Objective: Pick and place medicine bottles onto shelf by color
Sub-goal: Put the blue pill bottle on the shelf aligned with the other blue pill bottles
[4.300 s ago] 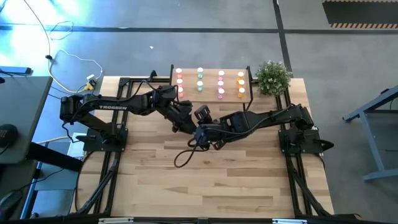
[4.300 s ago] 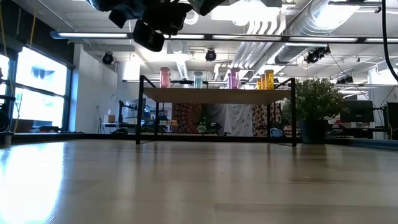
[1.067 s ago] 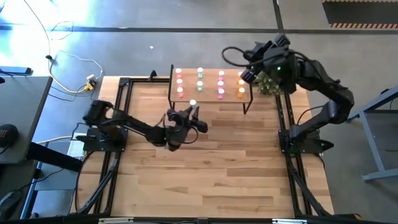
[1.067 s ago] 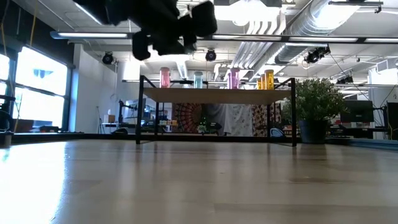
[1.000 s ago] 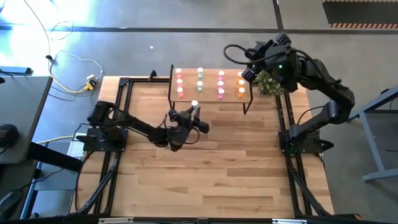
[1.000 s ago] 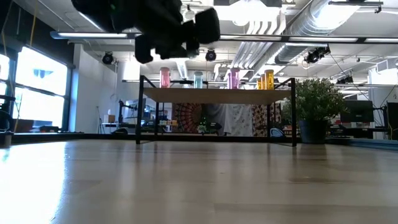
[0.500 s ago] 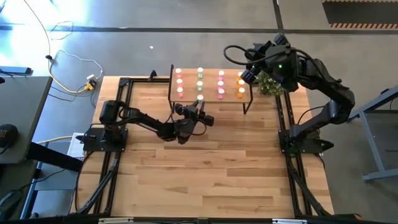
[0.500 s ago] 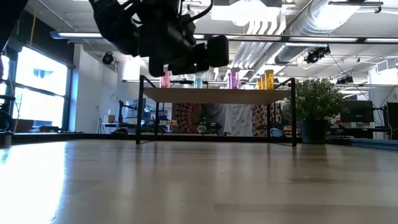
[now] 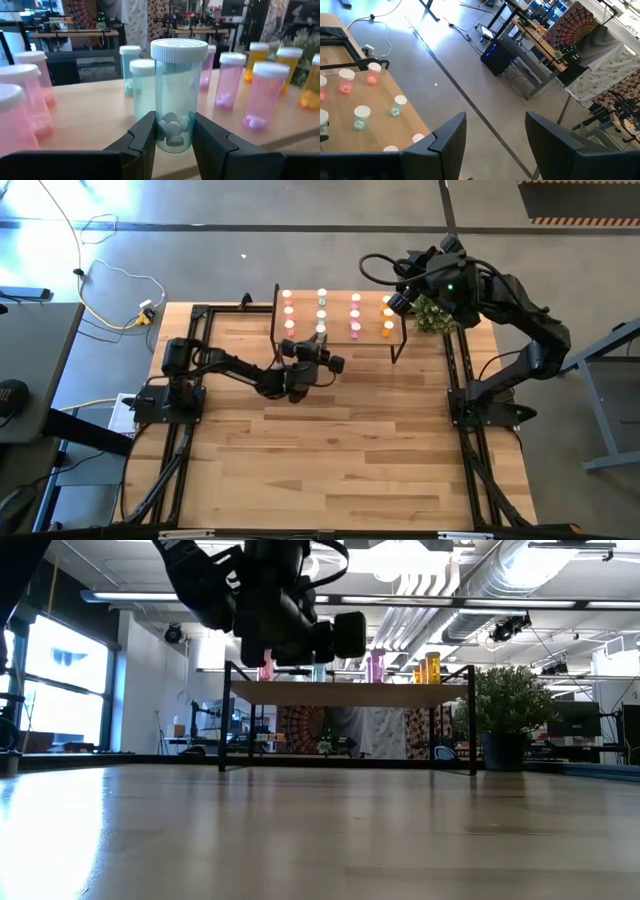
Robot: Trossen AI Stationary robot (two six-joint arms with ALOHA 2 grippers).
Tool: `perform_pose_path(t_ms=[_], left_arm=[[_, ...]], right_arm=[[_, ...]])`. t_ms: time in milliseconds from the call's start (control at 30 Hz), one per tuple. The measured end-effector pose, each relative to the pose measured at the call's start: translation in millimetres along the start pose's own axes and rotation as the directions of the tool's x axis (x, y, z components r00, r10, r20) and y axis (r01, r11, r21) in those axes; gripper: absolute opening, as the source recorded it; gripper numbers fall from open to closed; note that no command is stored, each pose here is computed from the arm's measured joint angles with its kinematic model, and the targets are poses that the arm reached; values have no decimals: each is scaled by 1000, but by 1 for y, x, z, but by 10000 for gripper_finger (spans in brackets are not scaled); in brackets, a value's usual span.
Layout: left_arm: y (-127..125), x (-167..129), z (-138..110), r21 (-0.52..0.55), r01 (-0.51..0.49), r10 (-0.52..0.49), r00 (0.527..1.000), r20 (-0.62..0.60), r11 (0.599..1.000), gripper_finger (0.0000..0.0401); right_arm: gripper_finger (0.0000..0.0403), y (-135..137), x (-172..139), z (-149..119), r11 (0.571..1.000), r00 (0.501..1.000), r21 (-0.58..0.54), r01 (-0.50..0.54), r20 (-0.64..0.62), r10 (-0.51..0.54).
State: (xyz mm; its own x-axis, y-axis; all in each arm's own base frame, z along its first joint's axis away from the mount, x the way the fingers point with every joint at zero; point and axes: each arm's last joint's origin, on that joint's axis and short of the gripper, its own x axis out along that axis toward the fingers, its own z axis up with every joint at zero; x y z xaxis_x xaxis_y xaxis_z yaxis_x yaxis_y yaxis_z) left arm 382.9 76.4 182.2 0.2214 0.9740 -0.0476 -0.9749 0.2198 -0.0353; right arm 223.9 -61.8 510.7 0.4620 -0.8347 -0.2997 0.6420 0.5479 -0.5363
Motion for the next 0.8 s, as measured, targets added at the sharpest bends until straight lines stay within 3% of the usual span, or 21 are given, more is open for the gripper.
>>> perform_pose_path(t_ms=[367,800], left_arm=[[6,13,-7,19,22,-21,998,-50,1000,99],[12,22,-11,-29,12,-14,996,-85,1000,99]], right_arm=[[195,0,0,0,1000,1000,0,0,0,0],[195,0,0,0,1000,1000,-1,0,0,0]])
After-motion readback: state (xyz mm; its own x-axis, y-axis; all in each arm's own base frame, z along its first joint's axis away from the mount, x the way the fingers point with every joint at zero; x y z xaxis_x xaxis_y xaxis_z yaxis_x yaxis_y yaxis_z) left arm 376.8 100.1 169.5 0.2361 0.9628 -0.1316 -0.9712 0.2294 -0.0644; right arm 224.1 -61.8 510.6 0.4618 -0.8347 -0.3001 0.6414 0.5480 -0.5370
